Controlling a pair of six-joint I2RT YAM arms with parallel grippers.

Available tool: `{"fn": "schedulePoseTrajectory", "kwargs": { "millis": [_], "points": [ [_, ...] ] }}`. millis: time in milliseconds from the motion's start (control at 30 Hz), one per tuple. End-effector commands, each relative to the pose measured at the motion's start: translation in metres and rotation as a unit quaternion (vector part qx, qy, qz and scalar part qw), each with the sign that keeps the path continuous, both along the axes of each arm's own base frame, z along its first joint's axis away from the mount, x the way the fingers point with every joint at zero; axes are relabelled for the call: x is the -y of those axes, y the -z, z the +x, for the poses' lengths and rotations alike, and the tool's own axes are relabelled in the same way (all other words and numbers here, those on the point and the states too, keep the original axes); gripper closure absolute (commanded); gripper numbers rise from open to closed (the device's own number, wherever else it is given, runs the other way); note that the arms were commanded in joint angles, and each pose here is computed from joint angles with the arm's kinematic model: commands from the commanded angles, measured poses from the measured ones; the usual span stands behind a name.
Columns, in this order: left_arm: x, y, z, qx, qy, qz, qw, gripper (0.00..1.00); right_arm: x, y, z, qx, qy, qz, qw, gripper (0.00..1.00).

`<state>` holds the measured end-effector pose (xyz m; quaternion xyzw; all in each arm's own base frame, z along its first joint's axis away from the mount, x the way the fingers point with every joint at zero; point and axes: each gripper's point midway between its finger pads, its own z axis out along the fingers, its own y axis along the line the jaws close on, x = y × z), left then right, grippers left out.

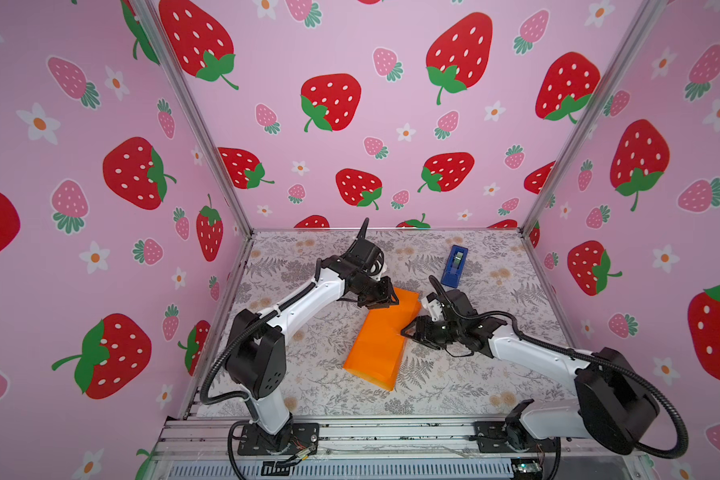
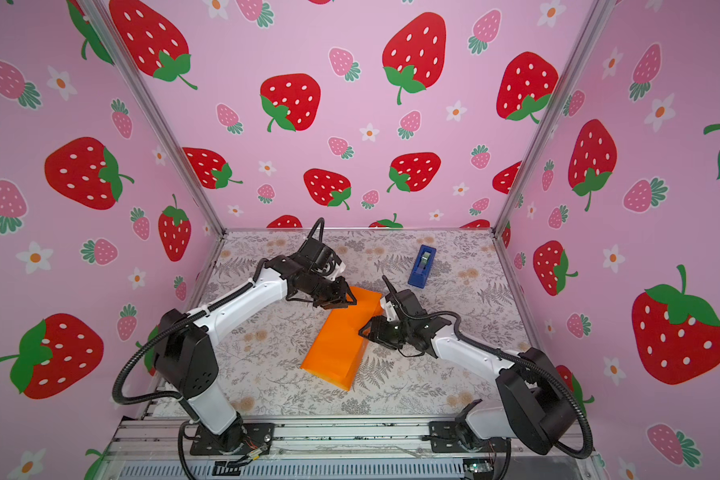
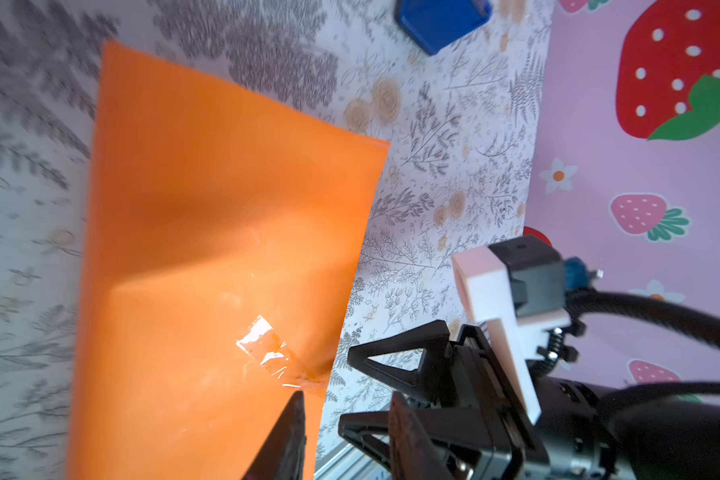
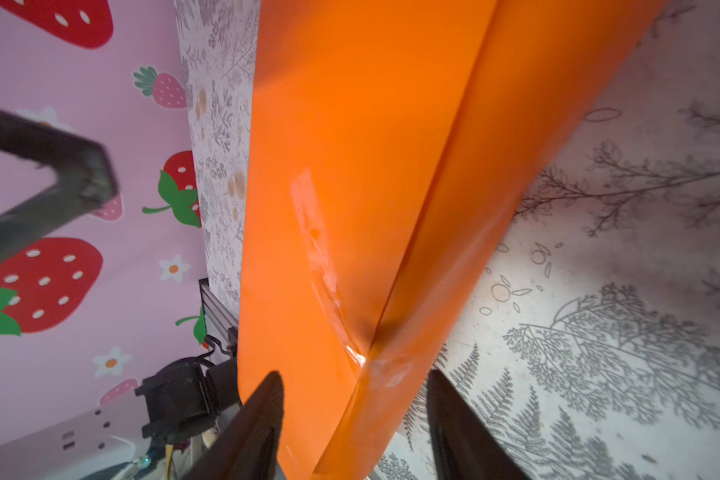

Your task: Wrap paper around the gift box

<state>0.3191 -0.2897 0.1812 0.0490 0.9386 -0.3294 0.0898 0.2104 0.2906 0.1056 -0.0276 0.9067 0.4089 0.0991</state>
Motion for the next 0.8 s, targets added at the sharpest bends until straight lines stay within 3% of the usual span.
{"fn": "schedulePoseTrajectory", "kwargs": {
  "millis": [0,67,200,400,767],
  "points": [
    [-0.035,0.005,0.002,0.017,0.013,0.047,0.999,0.54,0.000,-0.016,0.012,0.033,0.018,0.011,0.999,0.24],
    [-0.046,0.013,0.002,0.017,0.021,0.045,0.999,0.49,-0.004,-0.014,0.012,0.031,0.011,0.018,0.999,0.19],
    [-0.060,0.032,0.001,0.002,0.019,0.030,0.999,0.45,-0.014,0.004,0.012,0.004,-0.007,0.015,1.000,0.20],
    [-0.063,0.065,-0.012,-0.052,0.034,0.020,0.998,0.43,-0.019,0.015,0.026,0.014,-0.005,-0.007,1.000,0.30],
    [-0.058,0.097,-0.015,-0.087,0.035,0.009,0.996,0.43,-0.016,0.023,0.057,0.021,-0.017,-0.018,0.999,0.47]
  ]
}}
